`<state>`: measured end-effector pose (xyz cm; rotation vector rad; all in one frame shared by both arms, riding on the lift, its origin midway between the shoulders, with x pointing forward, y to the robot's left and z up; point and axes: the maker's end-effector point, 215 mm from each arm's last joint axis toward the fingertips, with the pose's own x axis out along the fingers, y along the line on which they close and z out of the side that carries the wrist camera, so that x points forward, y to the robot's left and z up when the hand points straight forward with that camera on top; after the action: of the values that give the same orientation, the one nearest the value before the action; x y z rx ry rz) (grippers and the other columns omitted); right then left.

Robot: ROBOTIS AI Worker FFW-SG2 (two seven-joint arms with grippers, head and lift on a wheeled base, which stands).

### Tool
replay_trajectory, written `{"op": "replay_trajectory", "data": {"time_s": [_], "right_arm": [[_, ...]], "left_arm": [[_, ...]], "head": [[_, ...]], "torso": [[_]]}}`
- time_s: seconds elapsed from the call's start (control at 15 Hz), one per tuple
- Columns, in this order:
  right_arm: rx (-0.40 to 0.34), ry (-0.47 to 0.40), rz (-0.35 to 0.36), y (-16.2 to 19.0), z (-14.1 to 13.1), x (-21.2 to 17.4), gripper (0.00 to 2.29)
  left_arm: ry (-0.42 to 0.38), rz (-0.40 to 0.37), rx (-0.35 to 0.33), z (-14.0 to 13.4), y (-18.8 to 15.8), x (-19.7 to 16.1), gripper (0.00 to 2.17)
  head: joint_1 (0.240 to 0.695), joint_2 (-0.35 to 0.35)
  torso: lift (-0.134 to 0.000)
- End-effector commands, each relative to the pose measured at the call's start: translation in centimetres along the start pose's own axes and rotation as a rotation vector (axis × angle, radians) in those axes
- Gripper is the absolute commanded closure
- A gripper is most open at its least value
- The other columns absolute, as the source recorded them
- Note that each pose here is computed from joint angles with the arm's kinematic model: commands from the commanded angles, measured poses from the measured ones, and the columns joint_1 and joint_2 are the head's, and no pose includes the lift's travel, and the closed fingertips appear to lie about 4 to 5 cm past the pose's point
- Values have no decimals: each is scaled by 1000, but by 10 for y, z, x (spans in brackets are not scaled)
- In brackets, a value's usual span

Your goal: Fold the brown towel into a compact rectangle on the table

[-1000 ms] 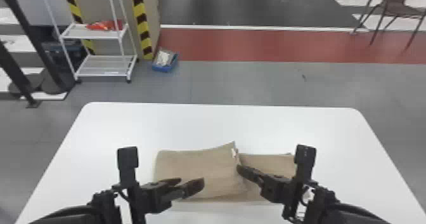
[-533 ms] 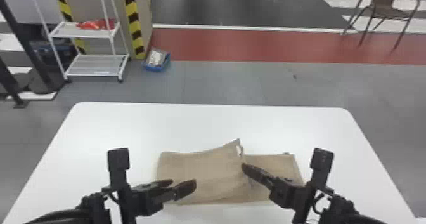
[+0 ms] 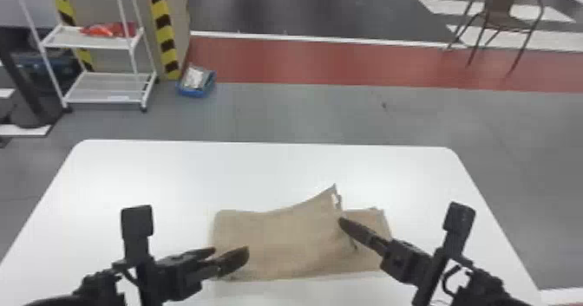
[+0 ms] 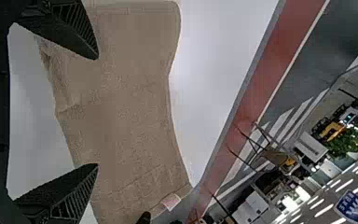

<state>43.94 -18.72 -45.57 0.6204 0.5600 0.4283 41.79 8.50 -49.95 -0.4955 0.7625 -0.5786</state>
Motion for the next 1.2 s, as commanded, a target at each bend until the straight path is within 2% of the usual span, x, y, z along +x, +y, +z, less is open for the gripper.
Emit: {"op": "replay_trajectory", "data": {"time_s": [0.0, 0.33, 0.67, 0.87, 0.93, 1.13], "right_arm": [[20, -21, -30, -20, 5, -17, 1288], [51, -61, -49, -46, 22, -41, 1288], [123, -86, -29, -73, 19, -24, 1288], [121, -78, -48, -85, 16, -20, 1288], [116, -86, -52, -88, 17, -20, 1288], [136, -98, -2, -74, 23, -23, 1288]], "left_arm": [[-12, 7, 3, 6, 2, -3, 63], [-14, 6, 6, 8, 1, -3, 63], [-10, 6, 8, 6, -1, -1, 63], [-5, 8, 5, 3, 1, -1, 66], [-5, 10, 3, 3, 2, -1, 63], [0, 13, 4, 1, 2, 1, 63]], "head": [[695, -134], [695, -184], [695, -217], [695, -224], [695, -225], [695, -229]], "torso": [[0], [0], [0], [0], [0], [0]]}}
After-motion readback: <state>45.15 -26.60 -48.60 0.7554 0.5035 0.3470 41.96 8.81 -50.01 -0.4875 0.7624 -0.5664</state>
